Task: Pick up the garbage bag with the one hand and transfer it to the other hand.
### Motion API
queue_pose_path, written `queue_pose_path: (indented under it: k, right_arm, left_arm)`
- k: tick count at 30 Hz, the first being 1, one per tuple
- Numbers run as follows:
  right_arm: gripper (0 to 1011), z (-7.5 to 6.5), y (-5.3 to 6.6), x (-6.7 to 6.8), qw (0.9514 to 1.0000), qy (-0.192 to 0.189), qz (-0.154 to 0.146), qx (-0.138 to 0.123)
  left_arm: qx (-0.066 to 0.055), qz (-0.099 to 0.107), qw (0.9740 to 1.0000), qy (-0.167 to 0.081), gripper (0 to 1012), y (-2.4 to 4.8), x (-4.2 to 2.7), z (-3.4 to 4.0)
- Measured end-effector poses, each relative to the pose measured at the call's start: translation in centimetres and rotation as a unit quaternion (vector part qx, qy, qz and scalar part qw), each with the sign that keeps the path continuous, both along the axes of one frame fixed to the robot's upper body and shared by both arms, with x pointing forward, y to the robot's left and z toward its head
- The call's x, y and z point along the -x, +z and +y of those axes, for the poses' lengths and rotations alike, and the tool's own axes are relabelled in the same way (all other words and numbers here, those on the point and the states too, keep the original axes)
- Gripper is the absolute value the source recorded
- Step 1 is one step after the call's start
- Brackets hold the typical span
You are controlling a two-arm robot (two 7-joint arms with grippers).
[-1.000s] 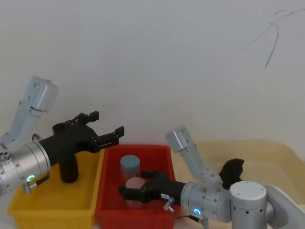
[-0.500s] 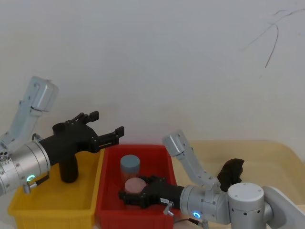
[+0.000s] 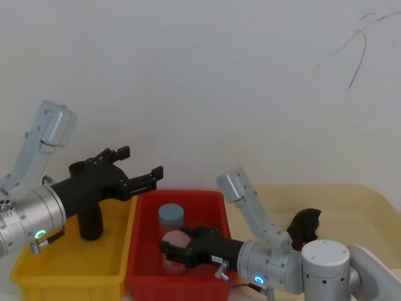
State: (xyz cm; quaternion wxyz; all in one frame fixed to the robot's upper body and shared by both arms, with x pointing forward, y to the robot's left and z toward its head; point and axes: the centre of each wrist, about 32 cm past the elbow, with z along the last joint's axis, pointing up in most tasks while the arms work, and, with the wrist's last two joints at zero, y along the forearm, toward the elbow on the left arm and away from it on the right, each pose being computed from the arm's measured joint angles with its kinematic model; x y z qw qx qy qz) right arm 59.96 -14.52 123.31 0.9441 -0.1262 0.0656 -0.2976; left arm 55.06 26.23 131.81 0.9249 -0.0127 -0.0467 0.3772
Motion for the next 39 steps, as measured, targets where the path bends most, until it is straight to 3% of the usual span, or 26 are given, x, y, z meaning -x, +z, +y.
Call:
queue_pose_path:
  k: [21, 26, 33, 34, 38, 39]
  right_arm:
    - [647, -0.1, 0.7, 0.6, 0.9997, -0.013, -0.018, -0.012]
    - [647, -0.8, 1.7, 0.8, 0.9990, -0.026, -0.027, -0.025]
    - [647, -0.8, 1.7, 0.8, 0.9990, -0.026, -0.027, -0.025]
    - [647, -1.5, 2.4, 0.9, 0.9983, -0.034, -0.032, -0.035]
    - [647, -1.5, 2.4, 0.9, 0.9983, -0.034, -0.032, -0.035]
    - [647, -3.2, 3.7, 1.2, 0.9958, -0.057, -0.043, -0.056]
  left_arm:
    - [0.000, 0.000, 1.0000, 0.000, 1002, 0.00, 0.00, 0.00]
    - [0.000, 0.000, 1.0000, 0.000, 1001, 0.00, 0.00, 0.00]
    - [0.000, 0.000, 1.0000, 0.000, 1001, 0.00, 0.00, 0.00]
    - [0.000, 0.000, 1.0000, 0.000, 1002, 0.00, 0.00, 0.00]
    - [0.000, 0.000, 1.0000, 0.000, 1002, 0.00, 0.00, 0.00]
    - [0.000, 0.000, 1.0000, 0.000, 1001, 0.00, 0.00, 0.00]
